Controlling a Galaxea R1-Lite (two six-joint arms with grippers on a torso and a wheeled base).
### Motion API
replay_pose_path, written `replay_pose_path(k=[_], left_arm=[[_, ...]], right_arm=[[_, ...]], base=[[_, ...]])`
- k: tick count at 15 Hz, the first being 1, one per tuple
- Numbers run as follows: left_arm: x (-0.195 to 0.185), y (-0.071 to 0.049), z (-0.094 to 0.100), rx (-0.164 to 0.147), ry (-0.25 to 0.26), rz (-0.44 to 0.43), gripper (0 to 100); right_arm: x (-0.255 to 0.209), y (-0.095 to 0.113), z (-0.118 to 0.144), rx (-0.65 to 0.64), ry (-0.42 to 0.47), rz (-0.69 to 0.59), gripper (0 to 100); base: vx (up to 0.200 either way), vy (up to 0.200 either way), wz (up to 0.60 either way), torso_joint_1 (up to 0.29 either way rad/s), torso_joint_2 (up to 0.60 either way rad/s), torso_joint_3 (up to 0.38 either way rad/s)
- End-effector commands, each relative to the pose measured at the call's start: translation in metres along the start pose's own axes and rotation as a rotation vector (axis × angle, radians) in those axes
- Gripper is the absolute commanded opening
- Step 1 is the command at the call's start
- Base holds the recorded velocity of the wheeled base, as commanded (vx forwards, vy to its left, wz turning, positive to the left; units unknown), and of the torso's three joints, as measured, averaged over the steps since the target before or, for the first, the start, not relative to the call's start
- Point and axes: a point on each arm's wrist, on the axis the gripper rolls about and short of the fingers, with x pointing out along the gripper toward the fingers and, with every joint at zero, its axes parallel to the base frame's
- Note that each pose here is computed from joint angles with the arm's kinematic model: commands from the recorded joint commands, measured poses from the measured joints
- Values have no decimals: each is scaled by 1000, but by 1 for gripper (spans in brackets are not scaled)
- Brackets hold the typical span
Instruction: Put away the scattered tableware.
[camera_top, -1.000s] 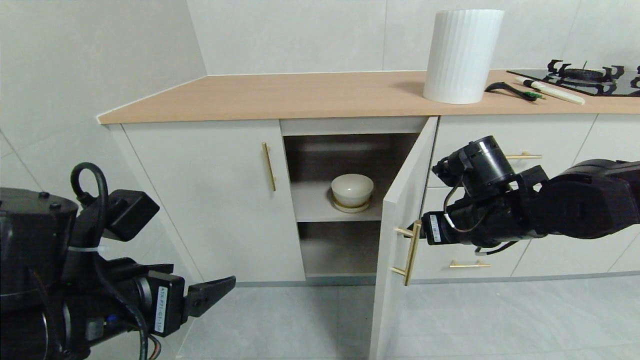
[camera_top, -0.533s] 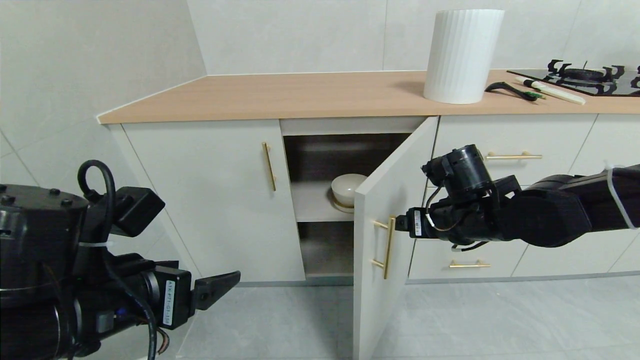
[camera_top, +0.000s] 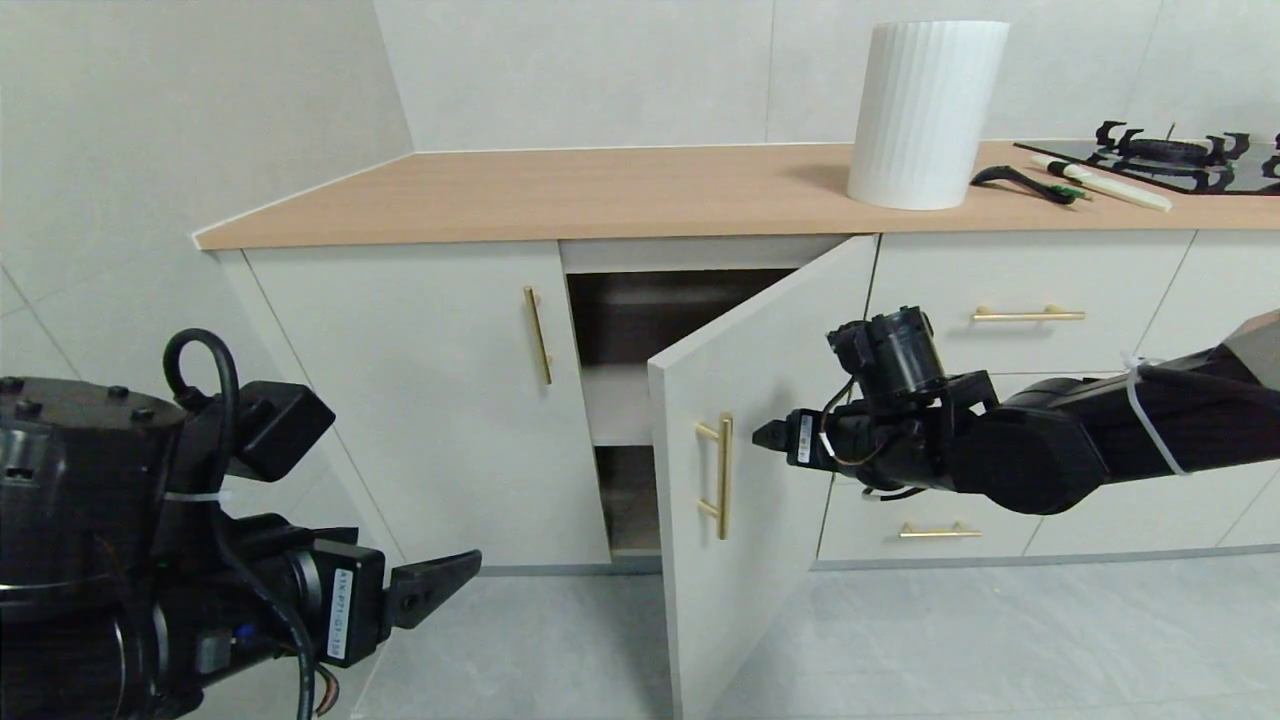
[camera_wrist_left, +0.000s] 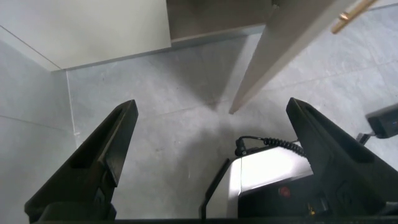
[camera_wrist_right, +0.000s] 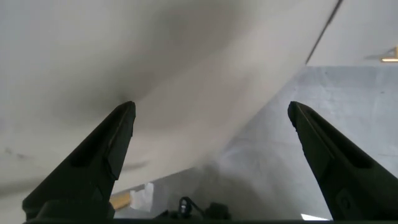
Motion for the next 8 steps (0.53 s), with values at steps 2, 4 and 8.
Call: replay_pose_path(k=[2, 4, 8], left_arm=[[1, 0, 0, 1, 5, 2, 100], [2, -1, 1, -2, 4, 0, 100], [1, -1, 1, -4, 1, 1, 100]], right_arm=[[4, 3, -2, 19, -10, 10, 100], [4, 5, -4, 20, -8, 15, 100], [2, 17, -5, 65, -24, 52, 100]], base=[[200, 0, 0, -5, 2, 2], [0, 0, 0, 0, 0, 0], [0, 0, 0, 0, 0, 0]])
